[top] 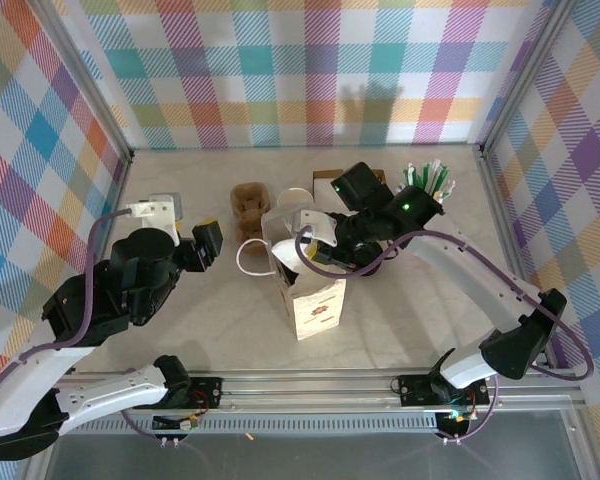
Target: Pack the takeout coffee
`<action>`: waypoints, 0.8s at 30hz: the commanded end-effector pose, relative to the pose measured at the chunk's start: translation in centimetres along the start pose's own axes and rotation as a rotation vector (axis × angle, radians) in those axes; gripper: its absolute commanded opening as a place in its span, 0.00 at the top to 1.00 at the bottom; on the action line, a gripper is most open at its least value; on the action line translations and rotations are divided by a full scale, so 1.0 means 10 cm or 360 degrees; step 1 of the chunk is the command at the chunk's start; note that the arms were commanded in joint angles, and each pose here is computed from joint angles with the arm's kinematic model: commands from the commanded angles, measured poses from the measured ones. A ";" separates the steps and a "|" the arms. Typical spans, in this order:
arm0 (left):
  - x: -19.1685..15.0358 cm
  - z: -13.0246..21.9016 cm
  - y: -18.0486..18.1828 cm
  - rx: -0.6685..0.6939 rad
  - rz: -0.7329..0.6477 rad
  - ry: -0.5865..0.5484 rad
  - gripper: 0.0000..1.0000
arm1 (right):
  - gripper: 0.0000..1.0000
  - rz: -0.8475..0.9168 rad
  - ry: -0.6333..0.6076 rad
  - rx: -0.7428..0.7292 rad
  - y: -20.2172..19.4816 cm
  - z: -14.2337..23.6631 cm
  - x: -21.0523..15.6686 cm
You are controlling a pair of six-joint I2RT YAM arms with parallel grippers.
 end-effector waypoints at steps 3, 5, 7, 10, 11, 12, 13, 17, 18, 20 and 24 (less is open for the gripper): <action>0.00 0.03 0.05 0.0013 0.0021 -0.0039 0.29 | 0.92 0.0072 -0.0043 0.0112 0.11 0.05 0.03; 0.00 0.03 0.06 0.0020 0.0014 -0.0039 0.29 | 0.88 0.0091 -0.0065 0.0193 0.19 0.05 0.00; 0.00 0.04 0.06 0.0023 0.0012 -0.0040 0.29 | 0.85 0.0087 -0.0074 0.0242 0.24 0.06 -0.03; 0.00 0.04 0.06 0.0021 0.0012 -0.0043 0.29 | 0.79 0.0063 -0.0044 0.0300 0.30 0.06 -0.08; 0.00 0.04 0.06 0.0021 0.0010 -0.0041 0.29 | 0.78 0.0048 -0.0028 0.0311 0.31 0.06 -0.09; 0.00 0.04 0.06 0.0022 0.0011 -0.0041 0.29 | 0.76 0.0037 -0.0018 0.0317 0.31 0.05 -0.11; 0.00 0.04 0.06 0.0019 0.0011 -0.0039 0.29 | 0.74 0.0030 -0.0005 0.0323 0.32 0.06 -0.12; 0.01 0.04 0.06 0.0016 0.0002 -0.0047 0.29 | 0.66 0.0021 -0.0011 0.0306 0.32 0.09 -0.10; 0.01 0.04 0.06 0.0013 -0.0005 -0.0045 0.28 | 0.64 0.0025 -0.0022 0.0297 0.33 0.10 -0.09; 0.03 0.03 0.05 0.0007 -0.0016 -0.0045 0.28 | 0.62 0.0041 -0.0055 0.0273 0.33 0.14 -0.07; 0.04 0.02 0.03 0.0003 -0.0045 -0.0033 0.28 | 0.69 0.0063 -0.0108 0.0229 0.33 0.19 -0.04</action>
Point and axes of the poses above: each hand's point on the last joint's axis, 136 mm out from that joint toward the fingers, its own z axis back along the fingers, its own y axis along the line the jaws close on, x = y × z, the point moved 10 cm from there along z, back along the fingers, and after that the axes turned 14 degrees about -z, right-handed, at the moved point
